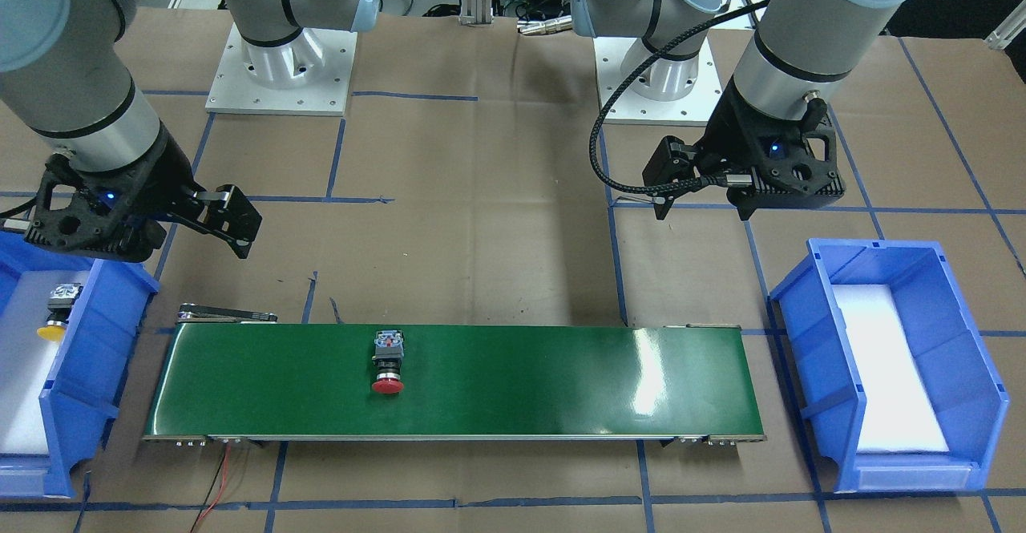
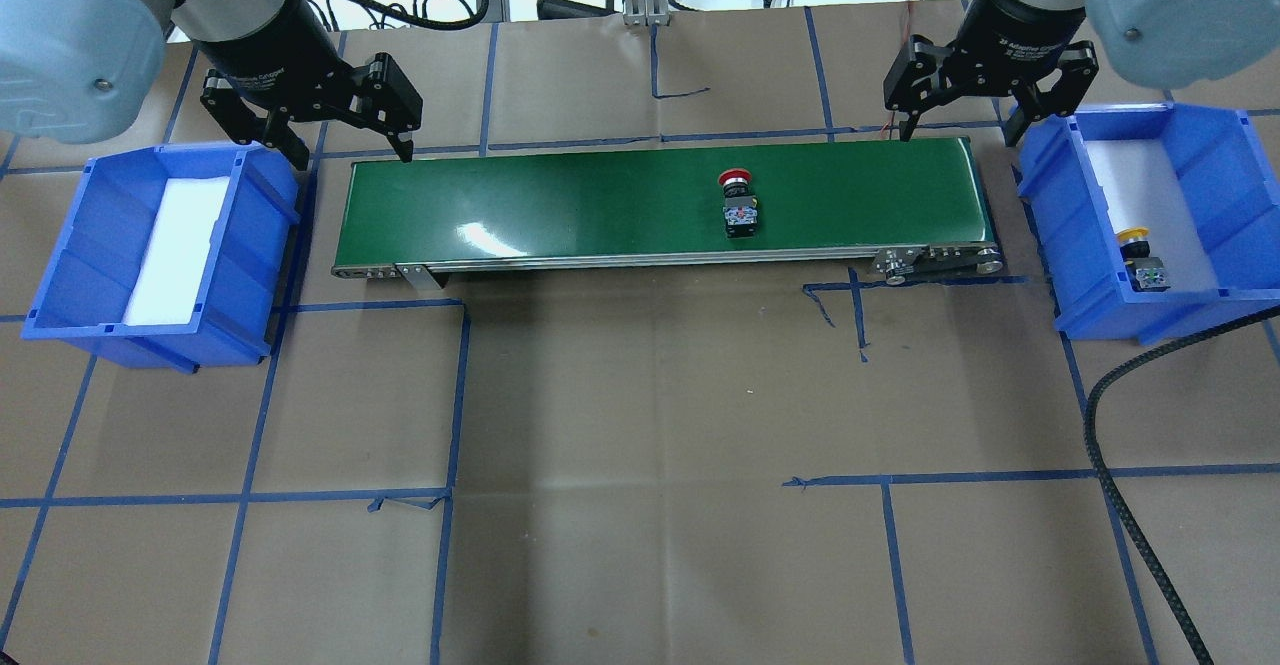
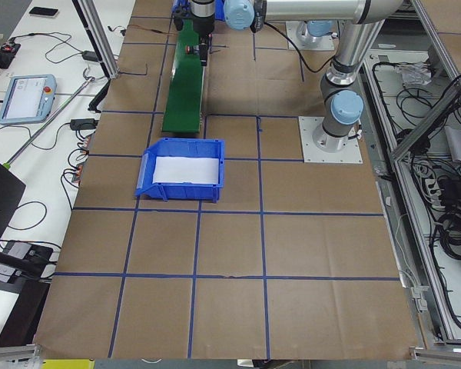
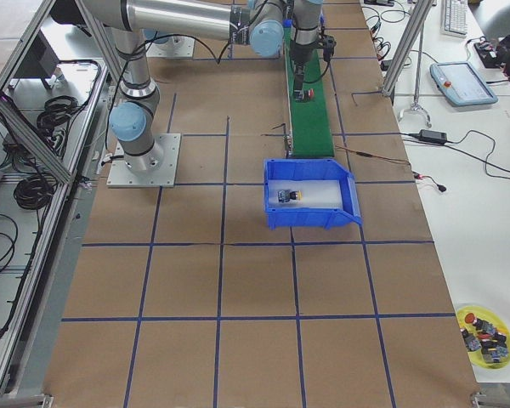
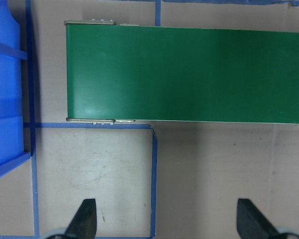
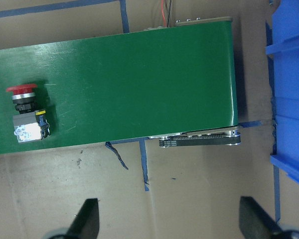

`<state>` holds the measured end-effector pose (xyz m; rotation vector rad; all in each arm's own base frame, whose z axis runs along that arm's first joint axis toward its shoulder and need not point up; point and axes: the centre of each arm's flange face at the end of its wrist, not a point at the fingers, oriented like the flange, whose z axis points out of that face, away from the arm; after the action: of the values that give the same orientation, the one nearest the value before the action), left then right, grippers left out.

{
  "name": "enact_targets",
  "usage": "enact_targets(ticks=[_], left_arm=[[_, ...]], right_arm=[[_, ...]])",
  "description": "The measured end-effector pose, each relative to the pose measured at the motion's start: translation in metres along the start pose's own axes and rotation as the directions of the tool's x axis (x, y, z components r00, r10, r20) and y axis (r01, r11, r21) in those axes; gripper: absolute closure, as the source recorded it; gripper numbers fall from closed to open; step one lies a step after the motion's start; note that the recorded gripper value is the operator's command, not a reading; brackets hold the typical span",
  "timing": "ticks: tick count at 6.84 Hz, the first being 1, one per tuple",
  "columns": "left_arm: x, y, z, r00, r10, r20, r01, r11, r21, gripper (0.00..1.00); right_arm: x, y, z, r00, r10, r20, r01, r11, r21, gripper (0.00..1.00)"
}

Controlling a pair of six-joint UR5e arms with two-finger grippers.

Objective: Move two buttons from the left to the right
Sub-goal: 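Lower the right gripper onto the red button and grasp it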

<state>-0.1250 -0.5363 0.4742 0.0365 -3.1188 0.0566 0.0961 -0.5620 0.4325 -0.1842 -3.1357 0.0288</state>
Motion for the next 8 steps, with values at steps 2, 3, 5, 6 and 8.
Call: enact_targets(ticks=[2, 3, 5, 6, 8], left_arm=[[0.0, 0.0, 0.0, 1.0, 0.0, 0.0, 0.0, 1.0, -0.002, 0.0], [0.0, 0.0, 0.0, 1.0, 0.0, 0.0, 0.0, 1.0, -0.002, 0.0], [0.0, 0.0, 0.0, 1.0, 0.0, 0.0, 0.0, 1.0, -0.002, 0.0], [0.0, 0.0, 0.0, 1.0, 0.0, 0.0, 0.0, 1.0, -0.001, 0.0], [0.0, 0.0, 0.0, 1.0, 0.0, 0.0, 0.0, 1.0, 0.0, 0.0]], right_arm=[[-0.006, 0.0, 0.013, 1.0, -0.007, 0.009, 0.007, 1.0, 0.021, 0.01], [-0.01, -0.003, 0.022, 1.0, -0.017, 0.019, 0.017, 1.0, 0.016, 0.01], [-0.026, -0.025, 0.055, 0.995, -0.069, 0.07, 0.067, 0.997, 0.029, 0.01], [-0.039, -0.037, 0.072, 0.989, -0.124, 0.085, 0.12, 0.991, 0.051, 0.01], [-0.056, -0.048, 0.099, 0.979, -0.181, 0.091, 0.176, 0.982, 0.061, 0.01]])
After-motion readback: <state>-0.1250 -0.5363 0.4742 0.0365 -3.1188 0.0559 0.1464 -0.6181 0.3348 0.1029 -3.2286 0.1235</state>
